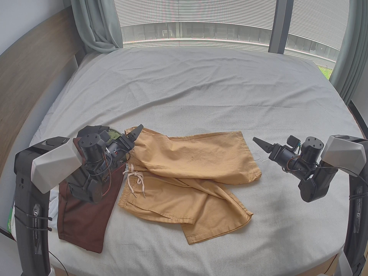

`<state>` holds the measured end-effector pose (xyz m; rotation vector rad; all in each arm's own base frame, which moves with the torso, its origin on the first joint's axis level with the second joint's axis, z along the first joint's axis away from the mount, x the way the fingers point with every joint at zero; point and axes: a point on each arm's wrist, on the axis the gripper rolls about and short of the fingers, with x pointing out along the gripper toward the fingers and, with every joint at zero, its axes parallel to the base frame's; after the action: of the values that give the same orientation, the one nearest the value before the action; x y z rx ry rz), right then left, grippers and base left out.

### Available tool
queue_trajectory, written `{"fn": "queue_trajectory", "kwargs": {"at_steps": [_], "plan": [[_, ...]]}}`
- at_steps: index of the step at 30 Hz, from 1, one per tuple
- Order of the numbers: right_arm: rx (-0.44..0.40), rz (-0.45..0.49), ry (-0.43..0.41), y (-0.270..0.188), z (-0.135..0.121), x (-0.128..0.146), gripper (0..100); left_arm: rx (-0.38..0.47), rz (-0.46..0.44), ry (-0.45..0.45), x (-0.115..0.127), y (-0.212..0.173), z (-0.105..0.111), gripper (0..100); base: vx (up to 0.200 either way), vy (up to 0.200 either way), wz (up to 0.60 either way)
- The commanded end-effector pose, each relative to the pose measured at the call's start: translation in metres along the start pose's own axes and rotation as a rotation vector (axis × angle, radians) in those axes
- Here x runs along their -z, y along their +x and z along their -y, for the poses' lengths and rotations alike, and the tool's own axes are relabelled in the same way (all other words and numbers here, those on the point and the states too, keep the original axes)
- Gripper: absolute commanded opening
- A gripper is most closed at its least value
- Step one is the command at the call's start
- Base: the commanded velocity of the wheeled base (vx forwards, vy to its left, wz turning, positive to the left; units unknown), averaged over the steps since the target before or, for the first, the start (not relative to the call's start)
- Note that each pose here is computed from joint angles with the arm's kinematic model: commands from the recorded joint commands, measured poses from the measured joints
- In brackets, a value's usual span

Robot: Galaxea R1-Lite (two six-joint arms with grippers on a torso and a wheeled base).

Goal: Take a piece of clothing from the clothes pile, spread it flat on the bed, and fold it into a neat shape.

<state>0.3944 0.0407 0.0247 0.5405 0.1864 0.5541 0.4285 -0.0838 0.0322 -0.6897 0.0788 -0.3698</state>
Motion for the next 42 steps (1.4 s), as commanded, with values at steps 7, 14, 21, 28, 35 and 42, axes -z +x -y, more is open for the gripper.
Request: {"fn": "queue_trajectory", "kwargs": {"at_steps": [7, 14, 21, 28, 35, 42], "plan": [[0.019, -0.06, -0.001, -0.035, -0.031, 0.0, 100, 0.004, 0.017, 0.031, -0.03, -0.044, 0.021, 100, 0.0, 0.0, 0.0], [-0.004, -0.099, 0.004, -0.053, -0.058, 0.003, 100, 0.008, -0.04, 0.026, -0.036, -0.074, 0.028, 100, 0.0, 0.0, 0.0], [0.001, -0.162, 0.034, -0.068, -0.068, 0.015, 100, 0.058, -0.067, 0.055, -0.049, -0.095, 0.042, 100, 0.0, 0.0, 0.0], [0.001, -0.188, 0.042, -0.071, -0.072, 0.021, 100, 0.052, -0.121, 0.162, -0.041, -0.108, 0.039, 100, 0.0, 0.0, 0.0], [-0.005, -0.203, 0.035, -0.066, -0.082, 0.03, 100, 0.074, -0.223, 0.265, -0.03, -0.124, 0.028, 100, 0.0, 0.0, 0.0], [0.031, -0.221, 0.051, -0.065, -0.071, 0.037, 100, 0.084, -0.264, 0.338, -0.025, -0.133, 0.024, 100, 0.0, 0.0, 0.0]]}}
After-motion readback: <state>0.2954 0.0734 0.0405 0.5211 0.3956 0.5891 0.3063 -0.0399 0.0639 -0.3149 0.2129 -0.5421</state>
